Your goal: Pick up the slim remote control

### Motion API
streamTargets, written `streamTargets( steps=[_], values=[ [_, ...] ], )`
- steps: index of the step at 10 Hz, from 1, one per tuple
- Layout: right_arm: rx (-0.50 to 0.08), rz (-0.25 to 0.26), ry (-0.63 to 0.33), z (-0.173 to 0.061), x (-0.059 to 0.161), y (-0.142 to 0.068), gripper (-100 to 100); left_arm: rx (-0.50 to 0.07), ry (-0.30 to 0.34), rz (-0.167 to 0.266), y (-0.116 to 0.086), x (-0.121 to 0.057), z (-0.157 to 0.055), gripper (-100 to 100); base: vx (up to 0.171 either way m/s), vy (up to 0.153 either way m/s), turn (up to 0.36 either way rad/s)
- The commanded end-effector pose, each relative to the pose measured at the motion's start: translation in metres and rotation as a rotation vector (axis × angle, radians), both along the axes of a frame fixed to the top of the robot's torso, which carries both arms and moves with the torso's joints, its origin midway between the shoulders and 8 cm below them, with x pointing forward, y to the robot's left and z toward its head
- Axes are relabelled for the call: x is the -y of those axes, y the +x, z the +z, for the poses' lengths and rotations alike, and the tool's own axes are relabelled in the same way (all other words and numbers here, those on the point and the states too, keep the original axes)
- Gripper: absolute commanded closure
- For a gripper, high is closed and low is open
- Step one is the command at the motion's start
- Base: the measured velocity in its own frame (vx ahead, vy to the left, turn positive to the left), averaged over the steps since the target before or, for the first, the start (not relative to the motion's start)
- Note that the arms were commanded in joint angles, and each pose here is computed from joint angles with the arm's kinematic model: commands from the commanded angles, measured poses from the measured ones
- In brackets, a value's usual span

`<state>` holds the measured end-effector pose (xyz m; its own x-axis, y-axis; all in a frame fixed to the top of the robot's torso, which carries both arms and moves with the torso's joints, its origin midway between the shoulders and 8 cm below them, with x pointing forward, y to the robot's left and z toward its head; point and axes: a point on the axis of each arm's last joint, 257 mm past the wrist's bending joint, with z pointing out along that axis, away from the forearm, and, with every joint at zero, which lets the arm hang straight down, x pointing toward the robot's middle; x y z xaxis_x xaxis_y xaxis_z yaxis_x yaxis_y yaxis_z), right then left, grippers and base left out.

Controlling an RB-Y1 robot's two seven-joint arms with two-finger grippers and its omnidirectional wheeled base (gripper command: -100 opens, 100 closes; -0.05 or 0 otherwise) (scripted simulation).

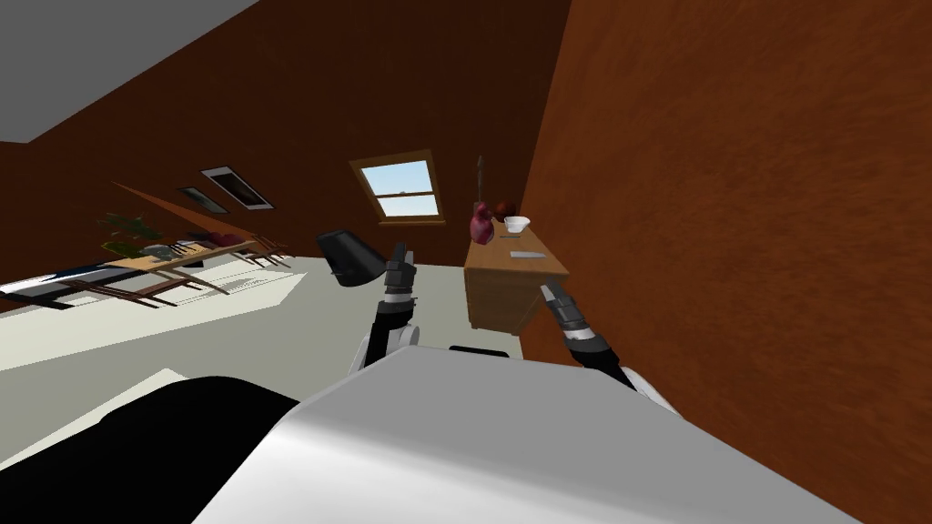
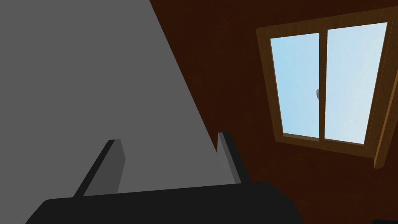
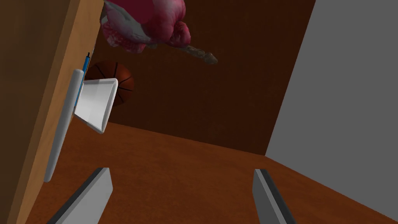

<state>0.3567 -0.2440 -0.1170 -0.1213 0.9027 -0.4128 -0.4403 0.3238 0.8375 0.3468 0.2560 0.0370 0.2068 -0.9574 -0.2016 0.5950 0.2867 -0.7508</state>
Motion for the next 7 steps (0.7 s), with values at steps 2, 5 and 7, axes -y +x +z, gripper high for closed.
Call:
streamTargets(
  steps=[2,5,7],
  values=[
    [-0.034,0.032,-0.065,-0.019,0.002,-0.005,-100,0.0,0.0,0.0,0.0,0.0,0.0,0,-0.082,0.056,0.057],
    [-0.091,0.077,-0.165,-0.048,0.009,-0.013,-100,0.0,0.0,0.0,0.0,0.0,0.0,0,-0.079,0.063,0.065],
    [-0.121,0.105,-0.228,-0.062,0.014,-0.017,-100,0.0,0.0,0.0,0.0,0.0,0.0,0,-0.077,0.059,0.086]
  ],
)
